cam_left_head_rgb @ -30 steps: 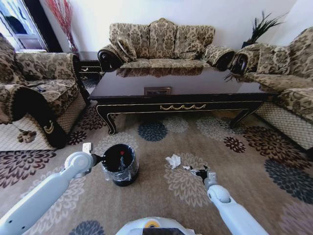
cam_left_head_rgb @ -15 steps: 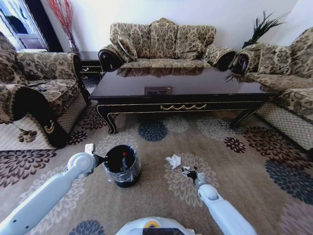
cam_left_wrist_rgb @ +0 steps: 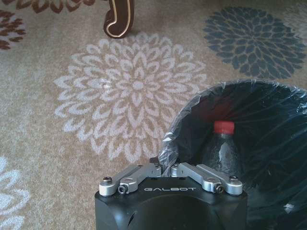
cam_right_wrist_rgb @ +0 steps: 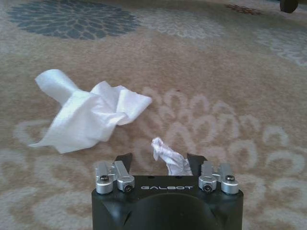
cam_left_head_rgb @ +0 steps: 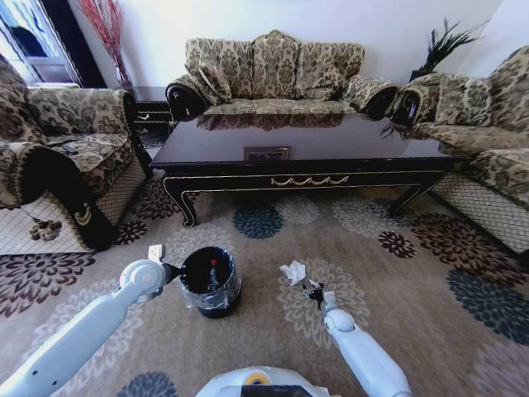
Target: Move to the front of the table and pick up the trash from the floor, then place it into the trash bin.
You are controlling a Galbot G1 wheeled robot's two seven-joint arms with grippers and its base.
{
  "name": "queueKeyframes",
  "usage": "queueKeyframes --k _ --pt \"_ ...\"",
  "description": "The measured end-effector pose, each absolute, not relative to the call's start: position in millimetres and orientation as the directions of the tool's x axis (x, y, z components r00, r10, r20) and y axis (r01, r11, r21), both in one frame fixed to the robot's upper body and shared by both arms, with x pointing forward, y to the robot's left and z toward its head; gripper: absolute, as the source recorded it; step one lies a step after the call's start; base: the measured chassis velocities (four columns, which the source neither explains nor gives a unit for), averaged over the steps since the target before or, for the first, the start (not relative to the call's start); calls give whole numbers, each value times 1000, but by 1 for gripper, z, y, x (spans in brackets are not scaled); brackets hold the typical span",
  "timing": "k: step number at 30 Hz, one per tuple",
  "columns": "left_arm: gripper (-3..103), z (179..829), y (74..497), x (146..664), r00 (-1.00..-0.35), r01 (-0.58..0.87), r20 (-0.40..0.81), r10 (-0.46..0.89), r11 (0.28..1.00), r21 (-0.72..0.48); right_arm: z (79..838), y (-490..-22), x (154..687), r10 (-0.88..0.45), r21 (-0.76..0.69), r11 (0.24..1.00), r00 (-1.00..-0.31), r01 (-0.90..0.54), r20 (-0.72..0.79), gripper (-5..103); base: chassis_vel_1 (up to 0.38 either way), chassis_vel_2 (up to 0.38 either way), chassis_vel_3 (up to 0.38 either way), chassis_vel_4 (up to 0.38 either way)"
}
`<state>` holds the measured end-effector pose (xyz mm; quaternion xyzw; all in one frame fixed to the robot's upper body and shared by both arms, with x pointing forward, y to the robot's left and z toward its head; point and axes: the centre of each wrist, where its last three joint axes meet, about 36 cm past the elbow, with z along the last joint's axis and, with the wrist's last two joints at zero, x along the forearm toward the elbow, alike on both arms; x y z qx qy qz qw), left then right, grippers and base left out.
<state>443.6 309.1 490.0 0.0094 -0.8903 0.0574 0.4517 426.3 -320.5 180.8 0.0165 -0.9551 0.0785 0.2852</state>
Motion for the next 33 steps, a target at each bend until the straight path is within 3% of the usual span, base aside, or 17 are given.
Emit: queueKeyframes --k 5,12,14,17,27,33 --pt "4 490 309 443 -592 -67 805 36 993 -94 183 -332 428 30 -151 986 -837 -63 546 54 0 0 0 0" --pt "4 492 306 442 -595 -58 803 44 994 -98 185 -340 426 39 -154 987 -837 -54 545 21 0 0 0 0" --pt "4 492 306 442 -595 -56 803 45 994 -98 188 -341 426 39 -153 987 -839 -53 543 21 0 0 0 0" --pt "4 493 304 441 -594 -51 803 49 994 -99 196 -344 427 40 -153 987 -845 -50 534 5 0 0 0 0" --pt "4 493 298 442 -597 -38 800 63 994 -106 269 -341 418 -5 -111 992 -906 -58 424 1 0 0 0 0" --pt "4 494 288 442 -599 -29 797 74 993 -114 356 -293 376 -183 -19 980 -933 -199 309 1 0 0 0 0"
